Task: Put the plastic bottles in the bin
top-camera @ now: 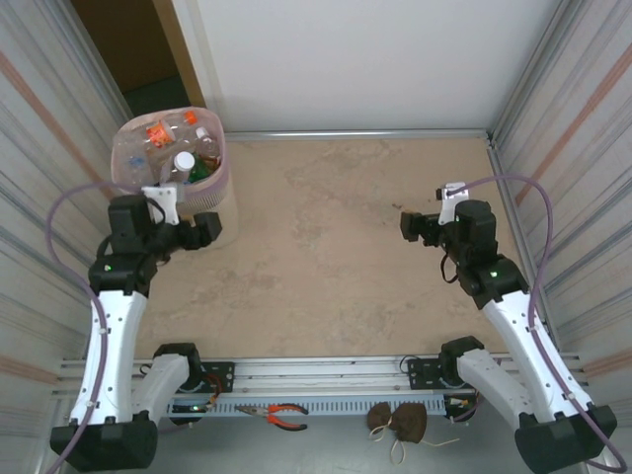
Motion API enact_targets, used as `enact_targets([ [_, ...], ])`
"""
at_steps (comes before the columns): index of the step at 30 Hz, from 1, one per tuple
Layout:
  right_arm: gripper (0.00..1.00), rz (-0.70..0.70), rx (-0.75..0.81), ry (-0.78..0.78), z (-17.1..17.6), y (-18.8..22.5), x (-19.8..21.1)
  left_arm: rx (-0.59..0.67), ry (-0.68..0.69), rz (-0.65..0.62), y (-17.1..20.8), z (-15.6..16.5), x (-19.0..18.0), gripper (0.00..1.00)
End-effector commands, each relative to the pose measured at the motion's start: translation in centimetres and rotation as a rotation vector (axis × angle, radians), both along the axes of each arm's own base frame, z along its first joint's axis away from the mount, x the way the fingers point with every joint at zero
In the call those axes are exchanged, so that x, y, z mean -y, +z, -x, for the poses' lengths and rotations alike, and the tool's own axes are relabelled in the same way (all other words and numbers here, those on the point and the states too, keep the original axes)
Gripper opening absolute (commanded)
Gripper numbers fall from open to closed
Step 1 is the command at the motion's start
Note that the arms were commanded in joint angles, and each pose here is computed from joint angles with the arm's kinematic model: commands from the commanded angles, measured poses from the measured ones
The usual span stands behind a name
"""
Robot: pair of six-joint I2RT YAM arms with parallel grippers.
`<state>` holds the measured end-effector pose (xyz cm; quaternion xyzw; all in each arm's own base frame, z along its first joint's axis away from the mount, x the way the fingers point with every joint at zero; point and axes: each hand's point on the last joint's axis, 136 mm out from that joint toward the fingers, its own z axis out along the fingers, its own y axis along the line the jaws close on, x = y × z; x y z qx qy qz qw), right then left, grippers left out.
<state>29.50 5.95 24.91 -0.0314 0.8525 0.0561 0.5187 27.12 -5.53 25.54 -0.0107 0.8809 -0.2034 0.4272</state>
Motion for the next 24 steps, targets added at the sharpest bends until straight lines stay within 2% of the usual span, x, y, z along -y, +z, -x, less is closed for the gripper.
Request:
enact_targets([
  [1, 0.99, 0.010, -0.003, -0.132, -0.2, -1.9, 2.7, -0.030, 0.177, 0.001, -3.6, -0.6, -2.4, 0.87],
  [3, 0.99, 0.017, -0.007, -0.184, -0.3, -3.4, 3.9, -0.061, 0.245, -0.034, -6.2, -0.7, -3.7, 0.90],
  [6, 0.99, 0.031, 0.003, -0.255, -0.5, -5.4, 5.5, -0.080, 0.301, -0.080, -9.1, -1.3, -4.9, 0.88],
  [12, 0.99, 0.022, 0.057, -0.323, -1.2, -8.5, 7.4, -0.009, 0.361, -0.198, -11.3, -3.7, -7.1, 0.88],
  [24, 0.99, 0.014, 0.130, -0.317, -4.0, -11.7, 7.9, 0.236, 0.225, -0.345, -12.8, -9.9, -6.5, 0.98],
])
